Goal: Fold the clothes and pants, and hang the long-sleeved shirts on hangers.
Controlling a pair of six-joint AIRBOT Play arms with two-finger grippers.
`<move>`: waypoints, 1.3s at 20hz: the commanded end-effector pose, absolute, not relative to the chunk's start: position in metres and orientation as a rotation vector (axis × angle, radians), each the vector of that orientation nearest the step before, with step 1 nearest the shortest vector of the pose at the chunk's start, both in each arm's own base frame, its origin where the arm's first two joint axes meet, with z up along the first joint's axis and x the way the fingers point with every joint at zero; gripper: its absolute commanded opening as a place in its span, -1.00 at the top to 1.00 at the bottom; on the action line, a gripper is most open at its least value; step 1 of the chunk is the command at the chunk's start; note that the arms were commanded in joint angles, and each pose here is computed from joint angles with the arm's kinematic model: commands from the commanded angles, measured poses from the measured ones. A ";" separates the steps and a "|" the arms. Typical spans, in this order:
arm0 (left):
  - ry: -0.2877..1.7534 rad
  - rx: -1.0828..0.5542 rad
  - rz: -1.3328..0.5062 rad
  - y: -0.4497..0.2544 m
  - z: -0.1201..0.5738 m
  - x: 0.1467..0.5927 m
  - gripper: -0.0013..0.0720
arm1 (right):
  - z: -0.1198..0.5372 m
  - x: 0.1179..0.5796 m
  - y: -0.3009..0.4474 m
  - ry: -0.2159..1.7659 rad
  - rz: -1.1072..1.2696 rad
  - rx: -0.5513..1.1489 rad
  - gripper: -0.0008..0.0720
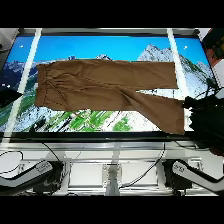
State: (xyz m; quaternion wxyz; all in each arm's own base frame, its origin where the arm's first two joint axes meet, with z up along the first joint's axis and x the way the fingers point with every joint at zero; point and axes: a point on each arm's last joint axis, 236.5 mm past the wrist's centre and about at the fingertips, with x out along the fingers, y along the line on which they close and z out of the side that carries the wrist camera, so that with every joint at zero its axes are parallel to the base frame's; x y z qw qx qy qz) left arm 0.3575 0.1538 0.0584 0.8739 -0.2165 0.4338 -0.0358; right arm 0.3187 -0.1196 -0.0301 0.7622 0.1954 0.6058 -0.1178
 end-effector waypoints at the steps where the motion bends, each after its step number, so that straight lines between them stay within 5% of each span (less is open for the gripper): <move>1: 0.848 -0.515 -0.115 0.143 0.071 0.368 -0.49 | -0.037 0.336 -0.138 1.316 -0.121 0.552 -0.27; 3: 0.837 -0.530 -0.130 0.139 0.074 0.369 -0.50 | -0.057 0.339 -0.139 1.342 -0.014 0.621 -0.49; 17: 0.974 -0.470 -0.184 0.121 0.052 0.353 -0.71 | -0.103 0.384 -0.147 1.277 0.150 0.557 -0.39; 22: 1.012 -0.444 -0.256 0.084 0.035 0.362 -0.70 | -0.115 0.389 -0.133 1.297 0.186 0.533 -0.19; 26: 1.029 -0.456 -0.243 0.076 0.015 0.361 -0.70 | -0.116 0.400 -0.116 1.290 0.248 0.440 0.29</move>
